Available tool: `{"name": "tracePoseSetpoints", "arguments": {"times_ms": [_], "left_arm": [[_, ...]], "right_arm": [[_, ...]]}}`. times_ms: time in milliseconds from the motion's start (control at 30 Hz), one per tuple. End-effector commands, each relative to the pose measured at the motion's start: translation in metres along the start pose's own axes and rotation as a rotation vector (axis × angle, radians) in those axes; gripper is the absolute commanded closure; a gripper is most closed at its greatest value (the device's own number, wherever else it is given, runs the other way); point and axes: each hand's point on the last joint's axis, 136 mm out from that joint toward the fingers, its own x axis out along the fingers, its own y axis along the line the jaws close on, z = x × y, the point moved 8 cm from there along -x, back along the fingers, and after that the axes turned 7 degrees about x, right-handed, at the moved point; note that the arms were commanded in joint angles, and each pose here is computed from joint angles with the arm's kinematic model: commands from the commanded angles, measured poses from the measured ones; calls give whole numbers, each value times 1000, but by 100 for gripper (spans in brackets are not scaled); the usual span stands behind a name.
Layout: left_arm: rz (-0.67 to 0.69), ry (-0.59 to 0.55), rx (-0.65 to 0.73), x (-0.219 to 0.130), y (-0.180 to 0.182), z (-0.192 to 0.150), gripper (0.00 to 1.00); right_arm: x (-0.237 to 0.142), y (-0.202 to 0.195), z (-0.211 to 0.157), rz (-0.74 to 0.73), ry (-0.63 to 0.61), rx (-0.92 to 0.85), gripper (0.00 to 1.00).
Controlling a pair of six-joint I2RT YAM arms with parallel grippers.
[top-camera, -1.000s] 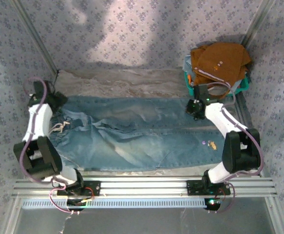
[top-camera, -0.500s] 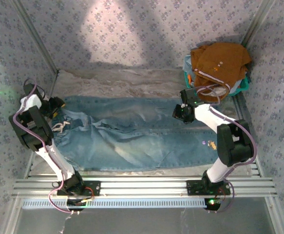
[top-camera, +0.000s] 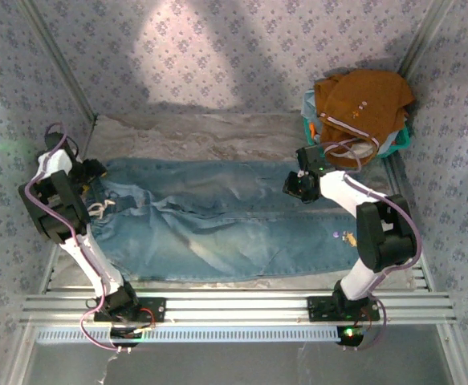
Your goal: Fold and stack the trousers
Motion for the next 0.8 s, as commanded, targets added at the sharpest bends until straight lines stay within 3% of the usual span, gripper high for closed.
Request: {"name": "tracePoseSetpoints", "arguments": {"times_ms": [0,100,233,367,433,600,767], "left_arm": [[10,84,-19,24,4,-14,33],[-32,42,-7,25,-1,-8,38],[-53,-15,14,11,-6,-1,66],[23,-68,22,-17,-9,3,93],[63,-105,31,-33,-11,5,100],[193,-146,84,-60,-19,11,100],[219,-136,206,-45,-42,18,92]], "right_arm": [[4,-3,-3,-16,8,-13,67],[4,-4,-4,-19,10,-16,67],[2,-6,-5,-29,-1,-20,67],[5,-7,-5,-30,6,-17,67],[7,-7,-6,-31,12,-16,67],[16,-13,-5,-57,26,-1,68],[29,-37,3,-119,39,69,69]]}}
